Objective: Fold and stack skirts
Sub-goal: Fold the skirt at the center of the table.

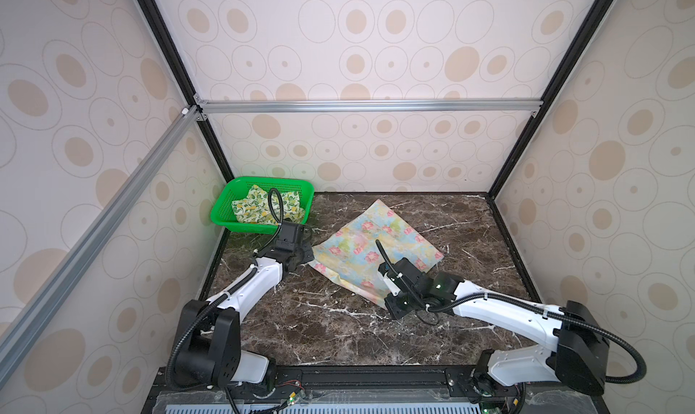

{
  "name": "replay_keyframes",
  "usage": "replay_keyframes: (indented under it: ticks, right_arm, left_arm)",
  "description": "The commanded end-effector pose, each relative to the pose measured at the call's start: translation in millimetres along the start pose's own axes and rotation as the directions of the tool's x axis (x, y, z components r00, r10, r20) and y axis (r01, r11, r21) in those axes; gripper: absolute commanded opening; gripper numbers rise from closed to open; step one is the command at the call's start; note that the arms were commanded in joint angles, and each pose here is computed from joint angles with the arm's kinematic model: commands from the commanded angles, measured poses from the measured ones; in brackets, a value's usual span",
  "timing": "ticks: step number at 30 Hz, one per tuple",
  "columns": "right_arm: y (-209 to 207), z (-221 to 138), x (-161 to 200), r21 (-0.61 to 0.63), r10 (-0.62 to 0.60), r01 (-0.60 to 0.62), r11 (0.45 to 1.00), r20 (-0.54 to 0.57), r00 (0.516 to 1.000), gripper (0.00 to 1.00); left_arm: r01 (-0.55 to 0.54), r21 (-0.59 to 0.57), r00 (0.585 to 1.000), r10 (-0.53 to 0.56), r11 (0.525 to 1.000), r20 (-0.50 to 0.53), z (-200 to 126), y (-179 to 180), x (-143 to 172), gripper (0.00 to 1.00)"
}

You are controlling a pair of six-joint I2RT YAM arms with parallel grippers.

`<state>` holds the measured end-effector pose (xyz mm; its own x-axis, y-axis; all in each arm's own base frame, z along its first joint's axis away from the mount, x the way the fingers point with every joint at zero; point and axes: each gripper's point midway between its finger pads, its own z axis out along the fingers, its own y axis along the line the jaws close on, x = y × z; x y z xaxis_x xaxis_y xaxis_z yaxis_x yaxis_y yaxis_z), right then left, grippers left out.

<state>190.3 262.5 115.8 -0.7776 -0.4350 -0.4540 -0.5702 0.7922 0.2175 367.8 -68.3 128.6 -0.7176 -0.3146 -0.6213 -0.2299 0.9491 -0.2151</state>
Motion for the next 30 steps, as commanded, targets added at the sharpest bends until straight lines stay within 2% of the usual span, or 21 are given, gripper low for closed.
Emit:
replay_keyframes:
  ticks: [1,11,17,21,25,28,30]
  right_arm:
    - [10,-17,9,-0.040,-0.013,0.012,0.999,-0.019,1.000,0.00]
    - [60,-33,29,-0.105,-0.089,0.087,0.991,-0.011,0.996,0.00]
    - [108,-37,40,-0.192,-0.143,0.137,0.972,-0.016,0.990,0.00]
    - [134,-43,39,-0.284,-0.157,0.146,0.948,-0.018,0.987,0.00]
    - [136,-50,30,-0.290,-0.140,0.141,0.946,0.025,0.990,0.00]
    - [125,-56,20,-0.266,-0.123,0.135,0.955,0.059,0.991,0.00]
    - [112,-56,15,-0.260,-0.078,0.088,0.962,0.049,0.996,0.00]
  left_arm:
    - [0.004,-0.077,1.000,-0.002,0.997,0.030,-22,19,-7,0.00]
    - [0.022,-0.122,0.996,-0.011,0.992,0.094,-85,46,-3,0.00]
    - [0.050,-0.133,0.991,-0.033,0.990,0.127,-123,57,-4,0.00]
    - [0.063,-0.135,0.986,-0.040,0.989,0.165,-145,59,-15,0.00]
    - [0.059,-0.094,0.982,-0.041,0.994,0.182,-147,45,-31,0.00]
    - [0.055,-0.031,0.984,-0.049,0.998,0.170,-133,26,-40,0.00]
    - [0.054,0.009,0.986,-0.055,0.998,0.157,-120,13,-45,0.00]
